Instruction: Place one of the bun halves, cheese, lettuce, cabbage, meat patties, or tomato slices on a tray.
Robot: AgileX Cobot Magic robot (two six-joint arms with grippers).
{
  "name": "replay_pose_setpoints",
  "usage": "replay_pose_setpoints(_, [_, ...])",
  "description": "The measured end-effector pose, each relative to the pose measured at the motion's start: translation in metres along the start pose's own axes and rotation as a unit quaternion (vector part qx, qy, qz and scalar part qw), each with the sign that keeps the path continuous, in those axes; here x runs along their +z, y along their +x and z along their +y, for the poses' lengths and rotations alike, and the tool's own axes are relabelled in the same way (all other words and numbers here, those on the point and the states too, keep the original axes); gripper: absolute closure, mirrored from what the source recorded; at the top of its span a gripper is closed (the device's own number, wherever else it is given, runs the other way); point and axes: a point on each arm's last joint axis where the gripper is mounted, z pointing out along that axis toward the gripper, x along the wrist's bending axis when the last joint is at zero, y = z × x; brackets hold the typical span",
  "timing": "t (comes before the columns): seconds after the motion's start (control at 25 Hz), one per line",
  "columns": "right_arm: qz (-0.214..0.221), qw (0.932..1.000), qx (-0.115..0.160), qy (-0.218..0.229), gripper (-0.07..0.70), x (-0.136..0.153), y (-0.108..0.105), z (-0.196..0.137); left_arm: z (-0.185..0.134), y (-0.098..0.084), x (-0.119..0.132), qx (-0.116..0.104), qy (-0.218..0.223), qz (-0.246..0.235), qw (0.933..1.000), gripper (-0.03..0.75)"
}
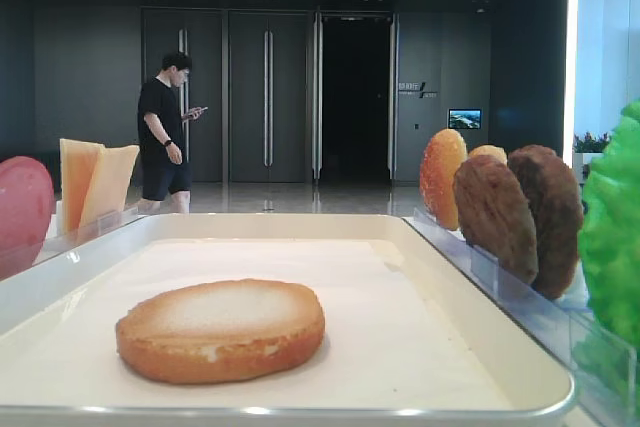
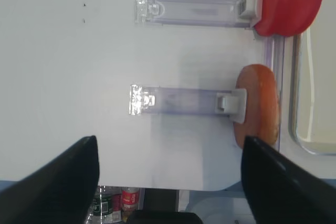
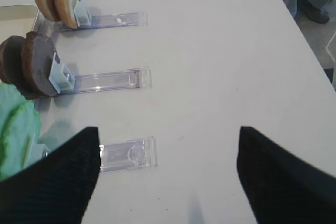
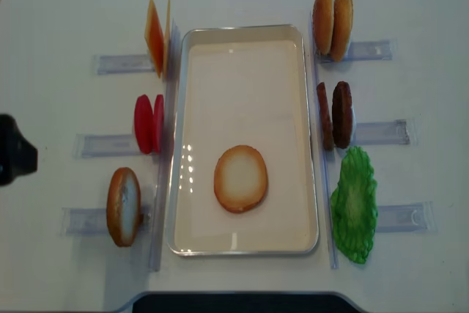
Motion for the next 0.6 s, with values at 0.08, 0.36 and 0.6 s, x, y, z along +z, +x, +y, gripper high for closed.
replay_pose_setpoints(0.08, [0.0, 1.0, 0.0, 0.0, 0.091, 0.0, 0.0, 0.0, -0.021, 0.001, -0.005, 0.001, -0.02, -0.001, 0.9998, 0.071])
replay_pose_setpoints(0.36, [0.0, 1.0, 0.0, 0.0, 0.091, 0.0, 0.0, 0.0, -0.084, 0.004, -0.001, 0.037, -0.077, 0.004, 0.9963, 0.071])
replay_pose_setpoints(0.6, [0.0, 1.0, 0.0, 0.0, 0.091, 0.0, 0.0, 0.0, -0.115, 0.004, 0.009, 0.04, -0.143, 0.002, 0.9889, 0.072])
